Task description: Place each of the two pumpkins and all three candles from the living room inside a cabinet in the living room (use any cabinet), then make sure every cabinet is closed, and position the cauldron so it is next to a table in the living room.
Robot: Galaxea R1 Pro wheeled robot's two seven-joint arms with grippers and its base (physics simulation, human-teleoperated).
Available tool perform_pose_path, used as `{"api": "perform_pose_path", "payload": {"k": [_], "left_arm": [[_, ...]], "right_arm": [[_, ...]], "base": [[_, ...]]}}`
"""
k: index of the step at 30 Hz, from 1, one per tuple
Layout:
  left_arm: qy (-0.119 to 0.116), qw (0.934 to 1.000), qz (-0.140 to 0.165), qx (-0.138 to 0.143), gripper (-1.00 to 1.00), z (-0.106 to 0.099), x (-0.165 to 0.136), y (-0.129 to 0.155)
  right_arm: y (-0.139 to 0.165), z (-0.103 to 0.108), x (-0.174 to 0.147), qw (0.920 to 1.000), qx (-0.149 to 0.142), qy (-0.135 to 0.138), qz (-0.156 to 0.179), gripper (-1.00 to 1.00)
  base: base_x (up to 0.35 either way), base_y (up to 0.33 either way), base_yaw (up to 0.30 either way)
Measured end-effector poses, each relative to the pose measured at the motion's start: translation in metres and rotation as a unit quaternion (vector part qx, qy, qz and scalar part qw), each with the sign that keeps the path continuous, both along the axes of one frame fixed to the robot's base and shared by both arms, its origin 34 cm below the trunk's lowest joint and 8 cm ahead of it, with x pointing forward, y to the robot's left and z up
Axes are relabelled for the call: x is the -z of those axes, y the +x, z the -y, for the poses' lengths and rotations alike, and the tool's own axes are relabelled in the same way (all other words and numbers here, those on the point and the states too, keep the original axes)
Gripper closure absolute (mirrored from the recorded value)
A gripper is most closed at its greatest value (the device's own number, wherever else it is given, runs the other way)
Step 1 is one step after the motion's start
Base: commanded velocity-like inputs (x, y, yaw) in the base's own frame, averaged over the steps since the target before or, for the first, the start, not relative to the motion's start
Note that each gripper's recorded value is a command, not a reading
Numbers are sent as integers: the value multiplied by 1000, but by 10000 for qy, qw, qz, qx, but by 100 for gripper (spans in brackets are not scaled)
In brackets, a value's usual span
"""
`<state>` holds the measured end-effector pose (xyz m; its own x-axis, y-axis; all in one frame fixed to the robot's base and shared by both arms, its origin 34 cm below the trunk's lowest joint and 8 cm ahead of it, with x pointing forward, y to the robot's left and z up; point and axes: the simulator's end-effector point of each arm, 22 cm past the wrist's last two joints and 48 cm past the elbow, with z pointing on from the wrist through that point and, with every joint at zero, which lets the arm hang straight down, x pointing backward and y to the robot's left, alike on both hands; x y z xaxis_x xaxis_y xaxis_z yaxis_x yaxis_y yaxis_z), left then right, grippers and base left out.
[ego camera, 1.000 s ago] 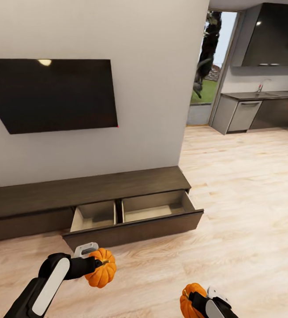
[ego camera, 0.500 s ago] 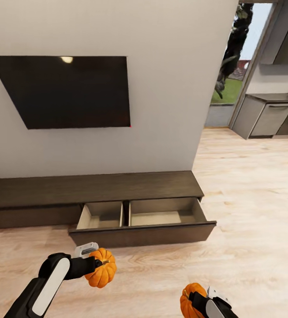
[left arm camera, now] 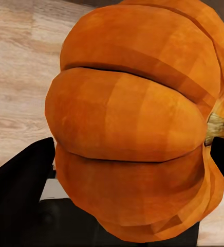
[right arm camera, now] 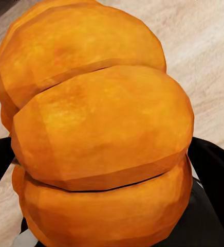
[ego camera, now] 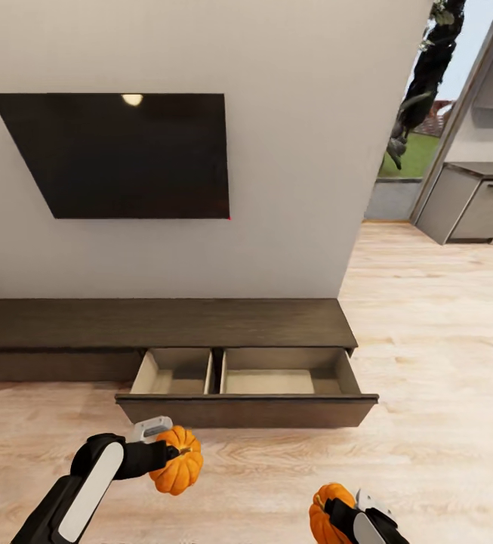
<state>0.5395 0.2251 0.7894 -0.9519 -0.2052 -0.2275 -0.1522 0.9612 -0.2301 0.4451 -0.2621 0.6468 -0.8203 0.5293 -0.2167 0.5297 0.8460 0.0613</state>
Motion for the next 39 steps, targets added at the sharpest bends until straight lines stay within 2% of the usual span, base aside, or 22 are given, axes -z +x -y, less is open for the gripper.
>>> {"api": "perform_pose_path", "payload": {"k": [3,6,9,13,18,20,24,28,30,33,34,35,39], "left_arm": [[67,9999,-39,100,100,3,1,-4],[327,9994,-89,107,100,-5,1,-8],[413,9990,-115,85,100,-9,0,-10],[404,9991,-114,83,100,-8,-3,-12],[404,9991,-116,79,100,-8,-4,-13],[397,9991,-114,79,100,-8,-4,-13],[387,9992,-98,82,100,-7,-5,-12],[223,9992,300,149,100,10,-38,10],[416,9985,327,170,100,10,-45,12],[579,9980,241,15,100,27,-47,9],[813,9965,170,-65,100,30,-48,7],[900,9958,132,-132,100,34,-49,5],[1046,9942,-7,-243,100,43,-49,0]], "right_arm": [[-1,1,-2,10000,-5,-12,14,100],[-2,1,-4,10000,-13,-20,14,100],[2,0,-8,10000,-21,-32,83,100],[32,-10,-32,9985,-88,58,546,100],[34,-25,-62,9955,-136,220,910,100],[31,-28,-78,9954,-262,225,899,100],[30,-15,-99,9966,-420,-83,707,100],[27,-13,-104,9971,-538,-162,505,100],[32,-18,-110,9967,-648,-104,476,100],[47,-26,-131,9947,-844,-32,593,100],[55,-31,-144,9933,-951,3,658,100],[59,-34,-152,9925,-1002,-1,699,100],[67,-32,-166,9913,-1127,-146,669,100]], "base": [[1,-1,143],[0,0,32],[0,0,2],[0,0,0],[0,0,0],[0,0,0],[0,0,0],[0,0,0],[0,0,0],[0,0,0],[0,0,0],[0,0,0],[0,0,-1]]}}
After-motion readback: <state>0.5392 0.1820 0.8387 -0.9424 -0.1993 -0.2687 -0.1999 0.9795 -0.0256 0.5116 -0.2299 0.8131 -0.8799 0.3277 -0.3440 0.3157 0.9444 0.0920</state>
